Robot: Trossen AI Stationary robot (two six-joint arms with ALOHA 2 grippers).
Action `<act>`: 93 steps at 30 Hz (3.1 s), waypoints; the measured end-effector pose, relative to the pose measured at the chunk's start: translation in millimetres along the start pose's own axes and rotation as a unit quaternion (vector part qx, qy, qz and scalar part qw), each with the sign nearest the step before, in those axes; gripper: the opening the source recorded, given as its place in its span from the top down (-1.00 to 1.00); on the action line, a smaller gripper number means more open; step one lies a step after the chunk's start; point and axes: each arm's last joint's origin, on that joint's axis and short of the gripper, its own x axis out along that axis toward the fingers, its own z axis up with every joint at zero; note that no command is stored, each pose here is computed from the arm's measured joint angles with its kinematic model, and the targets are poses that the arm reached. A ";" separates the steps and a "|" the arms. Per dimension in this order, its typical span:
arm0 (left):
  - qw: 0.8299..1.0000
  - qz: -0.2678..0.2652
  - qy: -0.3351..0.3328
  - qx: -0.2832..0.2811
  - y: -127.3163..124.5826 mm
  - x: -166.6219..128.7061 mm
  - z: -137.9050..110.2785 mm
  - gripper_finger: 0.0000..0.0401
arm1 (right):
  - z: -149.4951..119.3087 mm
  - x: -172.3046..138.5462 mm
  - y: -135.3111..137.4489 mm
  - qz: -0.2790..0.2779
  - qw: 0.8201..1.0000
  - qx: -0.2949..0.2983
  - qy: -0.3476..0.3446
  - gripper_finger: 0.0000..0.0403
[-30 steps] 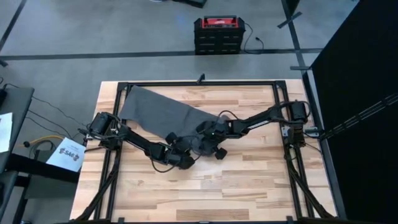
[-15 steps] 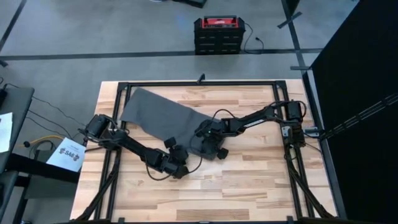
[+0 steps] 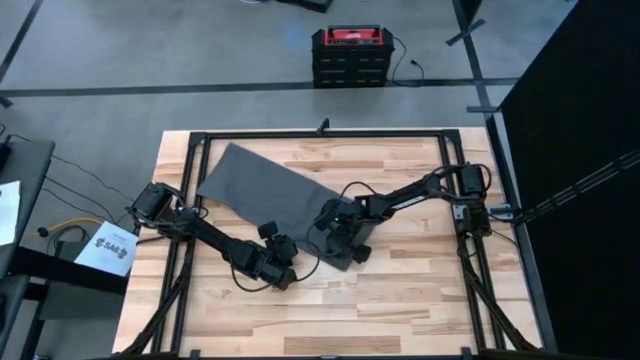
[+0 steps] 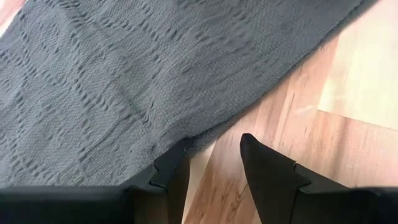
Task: Roll towel
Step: Roll the gray towel
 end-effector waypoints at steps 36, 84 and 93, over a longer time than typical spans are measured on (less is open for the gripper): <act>0.986 -0.010 -0.104 -0.128 53.5 17.8 -51.7 0.33 | 9.5 3.7 6.0 0.021 1.000 0.008 0.014 1.00; 0.987 -0.057 -0.135 -0.065 101.0 100.4 32.2 0.33 | -26.2 -11.9 38.3 -0.074 0.989 0.050 -0.115 1.00; 0.988 -0.065 -0.136 -0.035 101.6 94.6 33.6 0.33 | -21.2 2.7 49.1 -0.049 0.990 0.036 -0.128 1.00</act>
